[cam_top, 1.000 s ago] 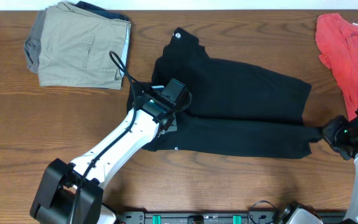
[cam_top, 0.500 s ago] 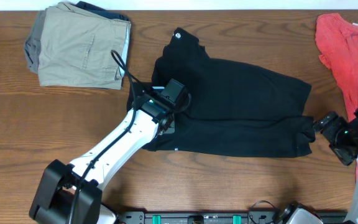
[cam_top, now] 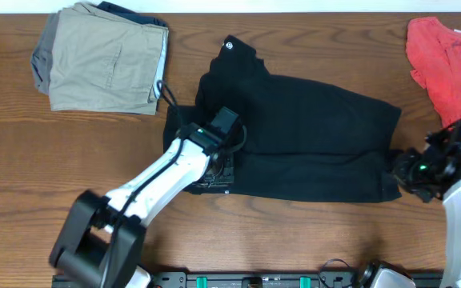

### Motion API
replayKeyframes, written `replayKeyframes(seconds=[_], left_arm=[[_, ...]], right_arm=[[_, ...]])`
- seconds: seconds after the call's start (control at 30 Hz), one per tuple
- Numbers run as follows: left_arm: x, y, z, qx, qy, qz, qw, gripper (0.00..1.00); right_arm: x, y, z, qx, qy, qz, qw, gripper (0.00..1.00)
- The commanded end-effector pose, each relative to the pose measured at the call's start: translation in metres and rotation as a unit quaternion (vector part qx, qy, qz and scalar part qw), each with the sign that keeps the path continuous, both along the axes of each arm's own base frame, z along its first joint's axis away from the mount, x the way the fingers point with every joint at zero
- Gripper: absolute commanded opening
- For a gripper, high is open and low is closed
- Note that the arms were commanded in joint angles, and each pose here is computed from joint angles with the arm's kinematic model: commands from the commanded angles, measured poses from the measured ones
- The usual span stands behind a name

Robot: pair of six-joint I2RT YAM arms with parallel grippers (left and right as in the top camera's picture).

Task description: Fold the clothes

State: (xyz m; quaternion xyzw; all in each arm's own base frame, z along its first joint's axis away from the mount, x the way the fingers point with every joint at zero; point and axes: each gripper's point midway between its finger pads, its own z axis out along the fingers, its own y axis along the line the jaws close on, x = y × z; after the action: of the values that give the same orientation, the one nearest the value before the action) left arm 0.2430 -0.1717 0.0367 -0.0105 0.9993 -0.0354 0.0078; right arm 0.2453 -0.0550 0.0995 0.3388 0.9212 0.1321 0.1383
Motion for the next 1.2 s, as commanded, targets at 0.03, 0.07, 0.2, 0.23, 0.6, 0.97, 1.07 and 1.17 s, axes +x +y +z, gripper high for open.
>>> replayKeyframes(seconds=[0.03,0.07,0.2,0.23,0.6,0.97,1.07,1.17], left_arm=[[0.008,0.026,-0.015,0.050,0.002,0.017,0.999,0.22],[0.010,0.031,-0.017,0.056,0.002,0.023,0.998,0.22],[0.017,0.046,-0.023,0.065,0.010,0.048,0.997,0.20],[0.018,0.050,-0.026,0.067,0.013,0.054,0.996,0.20],[0.024,0.084,-0.037,0.095,0.030,0.088,0.991,0.06],[-0.007,0.103,-0.024,0.135,0.080,0.140,0.978,0.06],[-0.017,0.106,-0.015,0.145,0.091,0.162,0.972,0.06],[-0.019,0.107,-0.005,0.139,0.083,0.164,0.973,0.06]], right_arm=[[-0.010,0.011,-0.029,0.015,0.019,-0.021,0.999,0.02],[-0.013,0.012,-0.035,0.018,0.022,-0.025,0.999,0.02],[-0.019,0.014,-0.054,0.022,0.028,-0.034,0.999,0.02],[-0.019,0.014,-0.057,0.022,0.029,-0.034,0.999,0.02],[-0.026,0.000,-0.097,0.005,0.105,-0.060,0.993,0.01],[-0.030,-0.022,-0.099,-0.028,0.146,-0.093,0.984,0.02],[-0.036,-0.042,-0.084,-0.066,0.177,-0.133,0.973,0.01],[-0.036,-0.058,-0.064,-0.091,0.190,-0.153,0.966,0.02]])
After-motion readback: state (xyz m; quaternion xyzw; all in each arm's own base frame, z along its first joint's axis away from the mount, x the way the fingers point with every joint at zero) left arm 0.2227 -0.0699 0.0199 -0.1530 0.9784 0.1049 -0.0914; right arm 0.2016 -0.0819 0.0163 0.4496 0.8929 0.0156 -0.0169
